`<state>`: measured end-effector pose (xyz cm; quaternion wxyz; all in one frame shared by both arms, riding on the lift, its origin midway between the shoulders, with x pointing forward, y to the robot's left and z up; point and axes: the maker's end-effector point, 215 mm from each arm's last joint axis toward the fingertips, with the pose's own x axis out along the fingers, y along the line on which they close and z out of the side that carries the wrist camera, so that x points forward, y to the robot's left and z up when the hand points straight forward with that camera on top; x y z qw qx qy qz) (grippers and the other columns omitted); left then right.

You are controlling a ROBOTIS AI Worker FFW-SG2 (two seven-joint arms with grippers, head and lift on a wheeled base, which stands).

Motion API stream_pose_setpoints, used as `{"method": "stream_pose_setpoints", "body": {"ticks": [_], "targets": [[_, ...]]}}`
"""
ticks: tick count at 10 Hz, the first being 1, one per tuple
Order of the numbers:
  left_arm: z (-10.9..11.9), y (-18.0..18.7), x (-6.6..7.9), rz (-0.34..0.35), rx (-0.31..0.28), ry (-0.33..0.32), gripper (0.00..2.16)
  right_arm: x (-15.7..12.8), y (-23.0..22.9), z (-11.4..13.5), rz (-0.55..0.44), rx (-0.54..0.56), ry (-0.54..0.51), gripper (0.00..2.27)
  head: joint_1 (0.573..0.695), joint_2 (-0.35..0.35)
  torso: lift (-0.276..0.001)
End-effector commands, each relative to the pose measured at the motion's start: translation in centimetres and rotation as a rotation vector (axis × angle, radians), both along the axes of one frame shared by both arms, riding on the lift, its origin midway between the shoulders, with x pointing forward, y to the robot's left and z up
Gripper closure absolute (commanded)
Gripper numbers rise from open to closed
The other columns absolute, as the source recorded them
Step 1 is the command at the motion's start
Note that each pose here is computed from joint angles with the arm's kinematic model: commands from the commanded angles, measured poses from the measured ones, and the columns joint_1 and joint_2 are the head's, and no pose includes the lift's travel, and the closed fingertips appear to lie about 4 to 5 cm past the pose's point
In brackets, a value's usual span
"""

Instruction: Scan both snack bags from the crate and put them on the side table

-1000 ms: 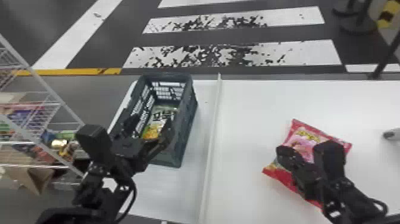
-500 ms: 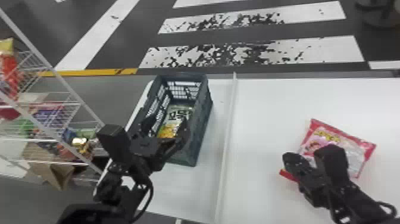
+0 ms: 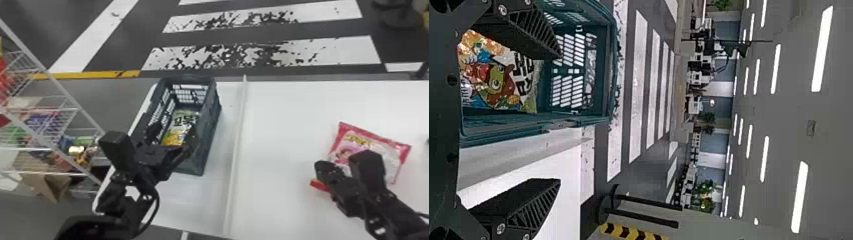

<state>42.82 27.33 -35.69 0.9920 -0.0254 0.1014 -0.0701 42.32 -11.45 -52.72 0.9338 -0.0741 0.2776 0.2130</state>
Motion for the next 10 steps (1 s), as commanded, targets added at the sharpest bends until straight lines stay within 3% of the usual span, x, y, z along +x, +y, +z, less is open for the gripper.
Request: {"method": "stream_pose_setpoints", "body": {"ticks": [1,4,10], "targets": [[0.0,0.1,0.0,0.000,0.002,0.000,0.13,0.1,-1.6,0.0,-0.012,-0.010,0.003,2.13,0.695,0.208,-0.087],[0.0,-0.2,0.1,-0.003,-0.002,-0.001,0.13,-1.1,-1.1,2.4,0.005,0.021,-0.018,2.13,0.695,0.187,-0.087],[0.0,-0.2,0.1,-0.004,-0.002,-0.001,0.13,-4.2,-1.0,-0.3,0.024,-0.017,0.119,2.13,0.695,0.214,-0.087]]}}
